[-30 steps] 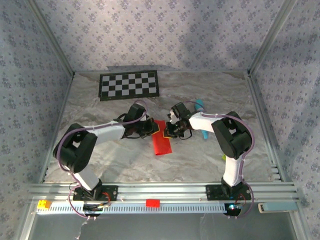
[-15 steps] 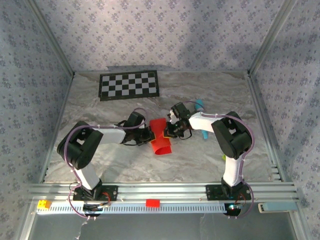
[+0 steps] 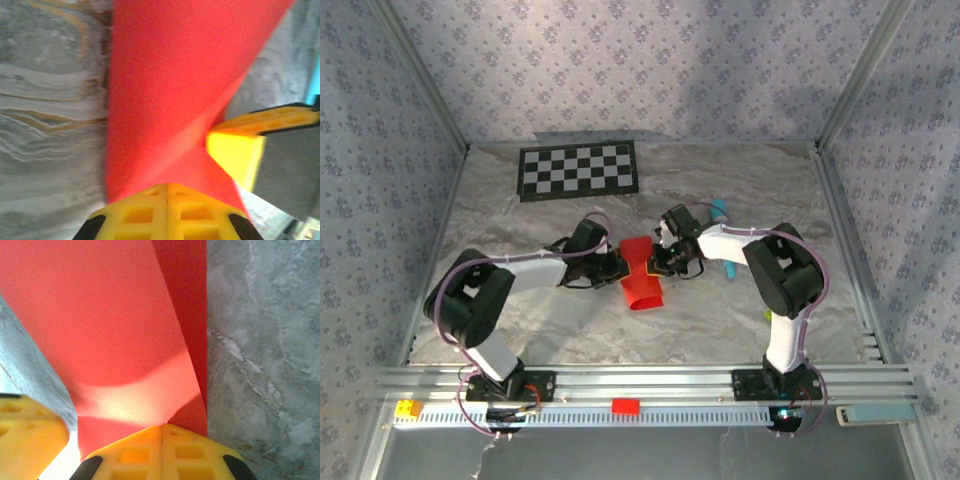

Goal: Fold a paper plane with a square sheet of paper (pick it up from the middle)
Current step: First fold the square sheet of paper in half at the center of the table.

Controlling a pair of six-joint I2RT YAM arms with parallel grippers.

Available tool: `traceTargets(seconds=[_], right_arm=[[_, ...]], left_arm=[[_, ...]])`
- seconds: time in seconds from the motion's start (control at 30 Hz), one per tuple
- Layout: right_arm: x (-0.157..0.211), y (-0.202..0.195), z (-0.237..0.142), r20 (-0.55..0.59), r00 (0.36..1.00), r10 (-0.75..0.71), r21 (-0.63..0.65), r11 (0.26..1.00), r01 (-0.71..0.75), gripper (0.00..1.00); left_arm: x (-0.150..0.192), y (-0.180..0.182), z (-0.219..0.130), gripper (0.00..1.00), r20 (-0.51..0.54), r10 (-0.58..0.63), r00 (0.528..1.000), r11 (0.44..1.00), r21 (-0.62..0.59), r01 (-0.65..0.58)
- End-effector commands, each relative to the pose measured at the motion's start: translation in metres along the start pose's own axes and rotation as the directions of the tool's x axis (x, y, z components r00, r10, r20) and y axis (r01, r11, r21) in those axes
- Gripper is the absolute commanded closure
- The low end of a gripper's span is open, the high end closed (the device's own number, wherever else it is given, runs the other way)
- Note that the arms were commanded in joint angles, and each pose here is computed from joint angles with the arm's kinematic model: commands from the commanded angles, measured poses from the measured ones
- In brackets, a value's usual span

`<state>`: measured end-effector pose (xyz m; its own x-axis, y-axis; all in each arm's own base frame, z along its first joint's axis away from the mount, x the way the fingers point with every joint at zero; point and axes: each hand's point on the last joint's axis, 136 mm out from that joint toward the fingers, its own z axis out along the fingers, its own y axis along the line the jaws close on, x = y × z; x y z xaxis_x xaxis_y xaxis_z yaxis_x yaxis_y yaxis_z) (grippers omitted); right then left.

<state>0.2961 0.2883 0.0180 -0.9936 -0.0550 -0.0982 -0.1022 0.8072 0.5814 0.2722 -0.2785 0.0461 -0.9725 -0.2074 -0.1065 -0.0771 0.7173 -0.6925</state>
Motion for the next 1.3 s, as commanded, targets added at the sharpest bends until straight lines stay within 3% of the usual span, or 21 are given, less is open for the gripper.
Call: traceTargets(seconds=[0.0, 0.43, 0.97, 1.13, 1.27], right_arm=[[0.028, -0.054, 0.013, -0.064, 0.993, 0.099, 0.209, 0.974, -0.083, 1.0], [0.032, -0.058, 0.015, -0.072, 0.992, 0.103, 0.219, 0.972, -0.085, 1.0], [0.032, -0.059, 0.013, -0.064, 0.993, 0.102, 0.224, 0.971, -0.085, 1.0], [0.033, -0.06, 0.013, -0.066, 0.992, 0.104, 0.226, 0.97, -0.087, 1.0], [0.033, -0.06, 0.014, -0.068, 0.992, 0.105, 0.224, 0.971, -0.087, 1.0]], left_arm=[[0.006, -0.03, -0.003, 1.0, -0.049, -0.003, 0.999, 0.994, 0.113, 0.009], [0.042, 0.052, 0.012, 1.0, -0.122, -0.04, 0.992, 0.992, -0.123, 0.025], [0.017, -0.02, -0.014, 0.99, -0.035, 0.01, 0.999, 0.999, 0.054, -0.008], [0.031, -0.007, 0.001, 0.99, -0.083, -0.008, 0.997, 1.0, 0.025, 0.01], [0.05, 0.025, 0.011, 1.0, -0.125, -0.022, 0.992, 0.998, -0.057, 0.015]])
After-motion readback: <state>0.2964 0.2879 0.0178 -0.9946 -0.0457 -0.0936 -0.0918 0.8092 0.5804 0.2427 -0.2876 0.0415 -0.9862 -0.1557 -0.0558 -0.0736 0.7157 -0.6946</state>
